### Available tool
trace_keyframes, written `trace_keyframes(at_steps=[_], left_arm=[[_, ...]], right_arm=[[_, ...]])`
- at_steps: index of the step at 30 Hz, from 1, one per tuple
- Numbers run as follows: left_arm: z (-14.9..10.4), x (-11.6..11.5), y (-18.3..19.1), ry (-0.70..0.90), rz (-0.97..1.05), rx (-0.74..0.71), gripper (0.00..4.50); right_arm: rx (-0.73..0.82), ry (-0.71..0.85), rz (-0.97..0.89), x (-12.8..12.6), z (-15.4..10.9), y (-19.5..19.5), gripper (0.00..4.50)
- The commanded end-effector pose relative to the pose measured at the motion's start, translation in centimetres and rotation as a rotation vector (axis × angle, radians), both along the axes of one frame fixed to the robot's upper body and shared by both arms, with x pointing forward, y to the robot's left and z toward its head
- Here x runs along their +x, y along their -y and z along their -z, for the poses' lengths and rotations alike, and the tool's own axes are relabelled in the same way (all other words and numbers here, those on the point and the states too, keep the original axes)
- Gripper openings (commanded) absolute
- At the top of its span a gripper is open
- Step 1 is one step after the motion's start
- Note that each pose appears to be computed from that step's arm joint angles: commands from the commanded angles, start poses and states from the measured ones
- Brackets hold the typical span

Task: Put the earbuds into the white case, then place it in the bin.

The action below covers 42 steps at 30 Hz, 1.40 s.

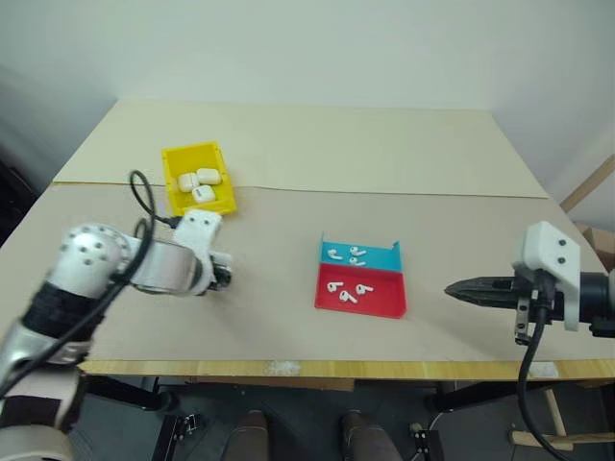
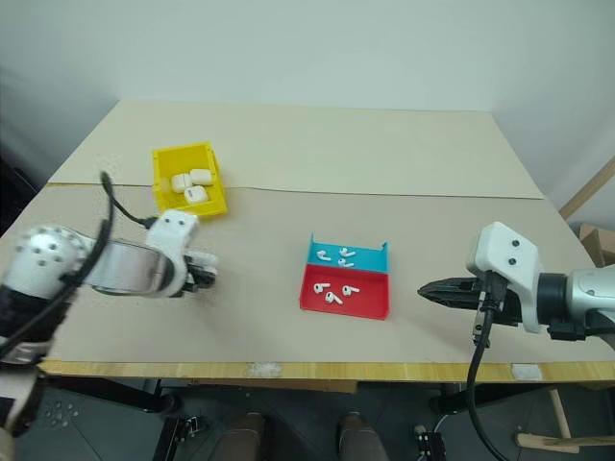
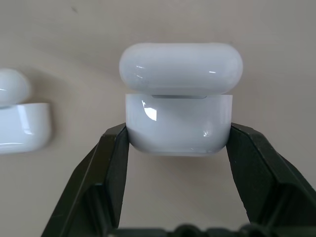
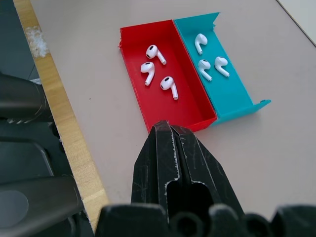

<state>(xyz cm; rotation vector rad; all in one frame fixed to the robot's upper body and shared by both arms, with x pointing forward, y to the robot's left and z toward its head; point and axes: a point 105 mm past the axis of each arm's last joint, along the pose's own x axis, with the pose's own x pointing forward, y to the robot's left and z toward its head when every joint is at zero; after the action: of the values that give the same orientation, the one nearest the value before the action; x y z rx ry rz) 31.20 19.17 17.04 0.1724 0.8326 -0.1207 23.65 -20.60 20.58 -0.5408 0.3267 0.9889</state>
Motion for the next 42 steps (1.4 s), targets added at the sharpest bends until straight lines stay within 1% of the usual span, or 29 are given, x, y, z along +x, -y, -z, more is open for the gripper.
trace_keyframes(at_steps=[1, 2, 3, 4, 5, 7, 8, 9, 12, 13, 15, 17, 18, 19, 20, 21, 24, 26, 29, 30, 32, 37, 42], left_arm=[[-6.4, 0.2, 0.8, 0.293, 0.148, -0.098, 2.71], [-7.9, 0.2, 0.9, 0.384, 0.180, -0.154, 2.71], [-9.2, 0.3, 0.8, 0.505, 0.206, -0.179, 2.71], [-10.1, 0.3, 0.8, 0.609, 0.247, -0.153, 2.71], [-10.5, 0.1, 1.2, 0.677, 0.303, -0.189, 2.71], [-10.6, -0.6, 2.1, 0.771, 0.427, -0.295, 2.71], [-10.5, -1.1, 2.6, 0.834, 0.507, -0.365, 2.71], [-10.0, -1.8, 3.1, 0.860, 0.597, -0.405, 2.71], [-8.1, -4.0, 4.5, 0.859, 0.833, -0.548, 2.71], [-7.7, -4.8, 4.7, 0.893, 0.916, -0.570, 2.71], [-6.0, -6.2, 5.6, 0.886, 1.090, -0.578, 2.71], [-5.2, -6.6, 6.0, 0.899, 1.183, -0.610, 2.71], [-5.1, -6.5, 6.0, 0.944, 1.197, -0.606, 2.71], [-5.1, -6.3, 6.0, 0.996, 1.187, -0.628, 2.71], [-5.3, -6.0, 5.9, 1.047, 1.167, -0.682, 2.71], [-5.3, -5.8, 5.8, 1.087, 1.161, -0.697, 2.71], [-5.0, -5.6, 6.0, 1.097, 1.206, -0.727, 2.71], [-4.8, -5.7, 6.1, 1.111, 1.221, -0.763, 2.71], [-4.1, -6.1, 6.6, 1.108, 1.266, -0.755, 2.71], [-3.8, -6.3, 6.6, 1.125, 1.265, -0.763, 2.71], [-3.1, -6.8, 6.5, 1.109, 1.296, -0.770, 2.71], [-1.9, -7.0, 5.8, 1.130, 1.267, -0.821, 2.71], [-1.4, -7.6, 5.8, 1.163, 1.235, -0.854, 2.71]], right_arm=[[-0.001, 0.092, -0.010, 0.4, -1.7, 0.3, 0.00], [0.003, 0.099, -0.013, 0.6, -1.8, 0.3, 0.00], [0.008, 0.107, -0.018, 0.8, -1.9, 0.2, 0.00], [0.006, 0.116, -0.024, 1.0, -1.9, 0.2, 0.00], [0.005, 0.124, -0.032, 1.2, -2.0, 0.1, 0.00], [0.010, 0.143, -0.051, 1.7, -2.2, -0.2, 0.00], [0.006, 0.156, -0.061, 1.9, -2.4, -0.4, 0.00], [0.002, 0.165, -0.071, 2.1, -2.5, -0.5, 0.00], [-0.004, 0.185, -0.124, 2.3, -2.9, -1.4, 0.00], [-0.016, 0.186, -0.146, 2.3, -2.9, -1.8, 0.00], [-0.061, 0.176, -0.193, 2.2, -3.0, -2.7, 0.00], [-0.095, 0.147, -0.198, 2.5, -3.4, -3.5, 0.00], [-0.120, 0.120, -0.193, 2.7, -3.5, -3.7, 0.00], [-0.148, 0.097, -0.186, 2.9, -3.6, -4.0, 0.00], [-0.166, 0.080, -0.181, 3.1, -3.7, -4.3, 0.00], [-0.194, 0.062, -0.181, 3.2, -3.8, -4.7, 0.00], [-0.226, 0.044, -0.213, 3.0, -3.9, -6.7, 0.00], [-0.268, 0.031, -0.259, 2.3, -3.4, -7.9, 0.00], [-0.326, 0.011, -0.295, 1.8, -2.5, -8.8, 0.00], [-0.342, 0.010, -0.297, 1.9, -2.2, -9.0, 0.00], [-0.343, -0.001, -0.298, 2.2, -2.1, -10.1, 0.00], [-0.403, -0.005, -0.259, 3.6, -0.8, -12.3, 0.00], [-0.475, 0.076, -0.253, 4.4, 0.7, -13.2, 0.00]])
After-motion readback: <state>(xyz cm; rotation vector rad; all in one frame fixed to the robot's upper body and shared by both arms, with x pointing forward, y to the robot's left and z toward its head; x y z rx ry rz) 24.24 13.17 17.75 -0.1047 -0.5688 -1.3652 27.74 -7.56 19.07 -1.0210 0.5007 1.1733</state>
